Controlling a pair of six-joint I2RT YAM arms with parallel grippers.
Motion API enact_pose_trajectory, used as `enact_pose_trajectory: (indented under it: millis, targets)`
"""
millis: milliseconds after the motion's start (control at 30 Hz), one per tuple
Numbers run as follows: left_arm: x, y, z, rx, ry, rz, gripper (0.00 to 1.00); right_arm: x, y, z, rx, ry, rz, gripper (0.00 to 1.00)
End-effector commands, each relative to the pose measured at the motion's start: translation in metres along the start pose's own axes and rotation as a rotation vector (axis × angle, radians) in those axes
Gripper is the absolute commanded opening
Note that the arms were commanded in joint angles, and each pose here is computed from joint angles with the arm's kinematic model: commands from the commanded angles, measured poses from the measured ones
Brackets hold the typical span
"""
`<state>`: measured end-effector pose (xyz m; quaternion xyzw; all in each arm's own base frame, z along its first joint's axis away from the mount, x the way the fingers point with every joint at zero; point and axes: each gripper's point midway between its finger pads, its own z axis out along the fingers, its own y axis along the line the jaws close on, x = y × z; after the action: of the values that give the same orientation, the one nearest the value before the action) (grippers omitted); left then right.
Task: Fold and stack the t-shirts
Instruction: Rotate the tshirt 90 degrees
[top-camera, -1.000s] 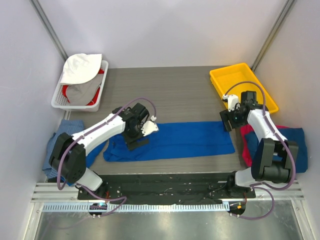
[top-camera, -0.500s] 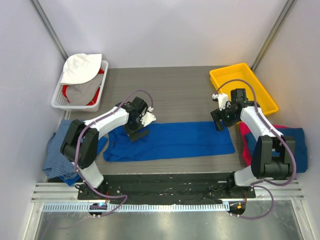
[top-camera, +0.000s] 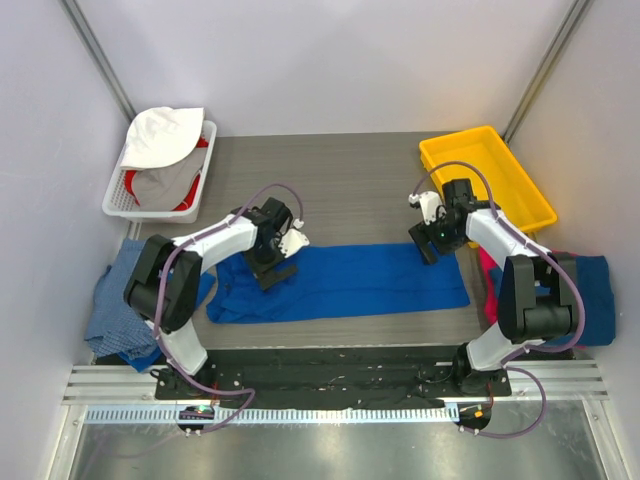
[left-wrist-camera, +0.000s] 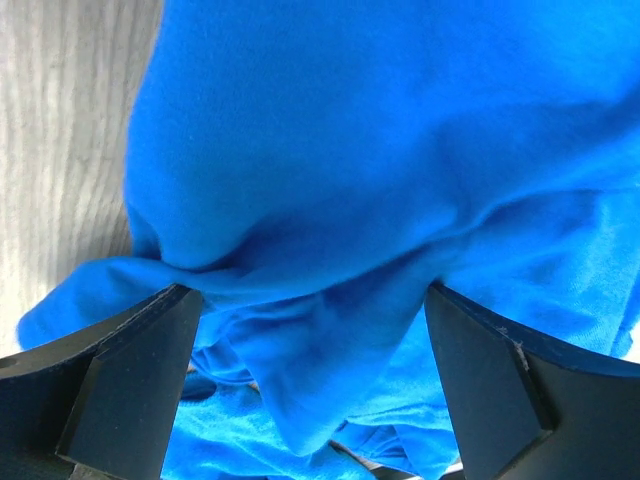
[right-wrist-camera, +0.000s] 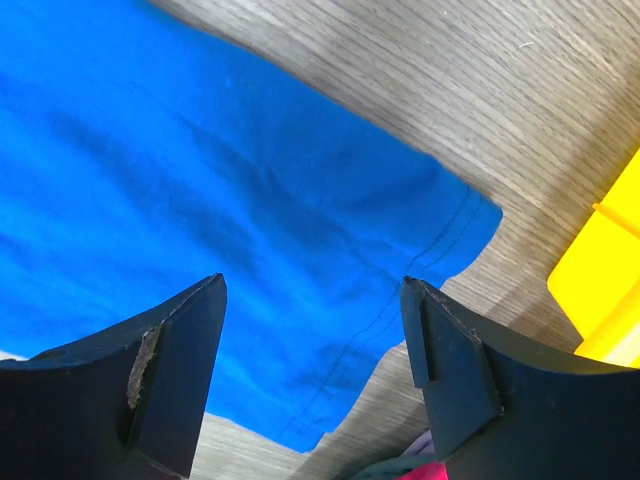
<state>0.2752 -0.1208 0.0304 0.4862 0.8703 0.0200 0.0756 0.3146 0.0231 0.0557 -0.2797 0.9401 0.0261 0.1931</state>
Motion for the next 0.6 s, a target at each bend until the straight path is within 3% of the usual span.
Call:
enact_pose_trajectory:
  millis: [0, 567]
  targets:
    - [-0.010, 0.010, 0.004, 0.020, -0.027, -0.032, 1.00, -0.012, -0.010, -0.001, 0.050, -0.039, -0.001, 0.78]
    - [-0.064, 0.049, 0.008, 0.046, -0.101, -0.051, 1.00, -0.005, -0.010, -0.002, 0.074, -0.035, -0.002, 0.78]
